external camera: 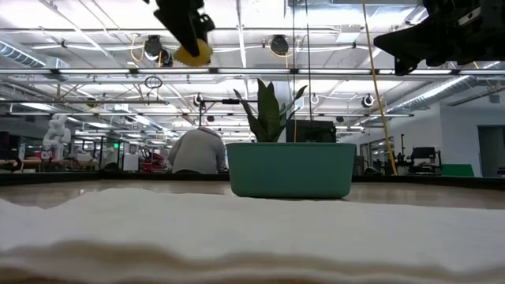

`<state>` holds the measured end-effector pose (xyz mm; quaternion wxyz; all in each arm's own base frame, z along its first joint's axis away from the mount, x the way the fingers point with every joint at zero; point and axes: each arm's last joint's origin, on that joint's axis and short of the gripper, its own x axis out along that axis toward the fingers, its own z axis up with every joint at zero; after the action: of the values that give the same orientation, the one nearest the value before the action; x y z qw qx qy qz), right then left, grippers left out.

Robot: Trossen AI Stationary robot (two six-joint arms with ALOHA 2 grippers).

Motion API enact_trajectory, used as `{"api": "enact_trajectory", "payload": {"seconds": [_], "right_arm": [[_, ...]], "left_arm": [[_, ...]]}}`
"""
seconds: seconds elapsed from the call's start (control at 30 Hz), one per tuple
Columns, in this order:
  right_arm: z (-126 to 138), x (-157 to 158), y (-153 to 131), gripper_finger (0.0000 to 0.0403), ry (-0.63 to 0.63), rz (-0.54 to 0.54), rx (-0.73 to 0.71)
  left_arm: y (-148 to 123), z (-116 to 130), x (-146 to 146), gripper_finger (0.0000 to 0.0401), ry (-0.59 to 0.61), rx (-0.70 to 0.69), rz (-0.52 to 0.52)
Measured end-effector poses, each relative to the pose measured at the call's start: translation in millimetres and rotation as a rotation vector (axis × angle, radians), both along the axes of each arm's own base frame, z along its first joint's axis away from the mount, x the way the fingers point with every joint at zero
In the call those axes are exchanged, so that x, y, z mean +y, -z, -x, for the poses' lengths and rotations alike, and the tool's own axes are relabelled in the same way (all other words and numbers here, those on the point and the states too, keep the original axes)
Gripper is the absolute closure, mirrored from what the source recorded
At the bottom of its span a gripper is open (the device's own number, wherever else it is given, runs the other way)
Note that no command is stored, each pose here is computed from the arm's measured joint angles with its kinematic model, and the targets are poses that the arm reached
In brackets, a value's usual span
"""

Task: Pick and placing Produce into tupperware
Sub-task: Put the lemon into the green bin

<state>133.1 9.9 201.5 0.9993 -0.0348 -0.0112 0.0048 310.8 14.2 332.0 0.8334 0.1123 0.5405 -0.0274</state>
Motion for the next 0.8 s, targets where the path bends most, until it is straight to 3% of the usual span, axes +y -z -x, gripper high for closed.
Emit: {"api": "enact_trajectory", "payload": {"seconds": [0.4,0.8], "right_arm": [[-0.4,0.0,-0.8,0.0403,0.000,-0.001,-0.009],[-1.2,0.1,-0.5,0.0403,0.000,-0.001,-0.008]], "left_arm": [[-60.3,62.4,8.3,0.0187,-0.059,-0.221,-0.027],[-96.8,128.3,6.9,0.0187,-0.120,-0.391,-0.028]]}}
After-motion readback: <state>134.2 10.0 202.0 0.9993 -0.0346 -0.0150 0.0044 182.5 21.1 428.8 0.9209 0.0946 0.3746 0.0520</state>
